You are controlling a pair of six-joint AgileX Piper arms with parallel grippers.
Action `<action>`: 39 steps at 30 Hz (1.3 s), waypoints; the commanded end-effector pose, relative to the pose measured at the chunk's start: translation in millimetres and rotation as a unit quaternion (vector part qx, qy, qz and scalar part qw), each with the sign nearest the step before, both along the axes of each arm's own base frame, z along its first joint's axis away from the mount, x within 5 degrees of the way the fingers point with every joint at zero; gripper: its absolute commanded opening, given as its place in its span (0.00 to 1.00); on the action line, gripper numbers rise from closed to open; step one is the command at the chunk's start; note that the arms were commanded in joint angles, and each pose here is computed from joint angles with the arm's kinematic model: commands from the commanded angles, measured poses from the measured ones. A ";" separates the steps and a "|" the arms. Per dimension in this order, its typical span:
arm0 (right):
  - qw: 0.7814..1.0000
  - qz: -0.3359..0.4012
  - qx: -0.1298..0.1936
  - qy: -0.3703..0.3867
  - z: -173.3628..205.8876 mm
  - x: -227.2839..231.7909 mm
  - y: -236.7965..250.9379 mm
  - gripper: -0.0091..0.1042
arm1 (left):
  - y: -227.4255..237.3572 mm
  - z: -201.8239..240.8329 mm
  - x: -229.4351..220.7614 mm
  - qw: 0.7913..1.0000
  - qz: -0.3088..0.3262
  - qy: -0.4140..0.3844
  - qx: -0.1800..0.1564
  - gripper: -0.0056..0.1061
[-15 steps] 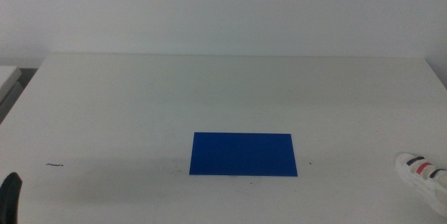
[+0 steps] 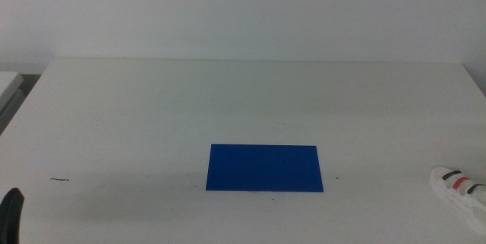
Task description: Use one arm to grab the shoe from the table and place it on the mat.
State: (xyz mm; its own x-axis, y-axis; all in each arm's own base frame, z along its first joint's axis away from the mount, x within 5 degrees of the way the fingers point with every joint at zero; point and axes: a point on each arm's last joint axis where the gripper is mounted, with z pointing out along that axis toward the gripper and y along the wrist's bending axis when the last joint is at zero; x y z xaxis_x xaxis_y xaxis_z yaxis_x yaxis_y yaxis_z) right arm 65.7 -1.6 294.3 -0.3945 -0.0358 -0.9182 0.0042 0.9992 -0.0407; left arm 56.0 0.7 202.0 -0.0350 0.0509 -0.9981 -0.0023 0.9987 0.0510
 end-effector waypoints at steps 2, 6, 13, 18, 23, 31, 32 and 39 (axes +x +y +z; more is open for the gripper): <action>0.994 0.011 0.013 0.111 25.1 18.0 2.6 0.78 | -0.2 0.7 0.4 1.000 -0.001 -0.004 -0.003 0.89; 0.967 0.036 -0.036 0.248 35.5 53.6 0.5 0.78 | -0.2 0.7 0.4 1.000 -0.001 -0.004 -0.003 0.89; 0.880 0.188 -0.157 0.407 20.8 117.7 -2.7 0.78 | -0.2 0.7 0.4 1.000 -0.001 -0.004 -0.003 0.89; 0.841 0.210 -0.130 0.482 -15.2 152.4 -12.2 0.78 | -0.2 0.7 0.4 1.000 -0.001 -0.004 -0.003 0.89; 0.824 0.212 -0.116 0.513 -43.1 173.6 -14.2 0.78 | -0.2 0.7 0.4 1.000 -0.001 -0.004 -0.003 0.89; 0.846 0.170 -0.166 0.477 -75.5 211.1 -26.1 0.78 | -0.2 0.7 0.4 1.000 -0.001 -0.004 -0.003 0.89; 0.847 0.171 -0.166 0.476 -80.6 214.4 -26.3 0.78 | -0.2 0.7 0.4 1.000 -0.001 -0.004 -0.003 0.89; 0.840 0.172 -0.152 0.492 -122.6 218.9 -25.4 0.72 | -0.2 0.7 0.4 1.000 -0.001 -0.004 -0.003 0.89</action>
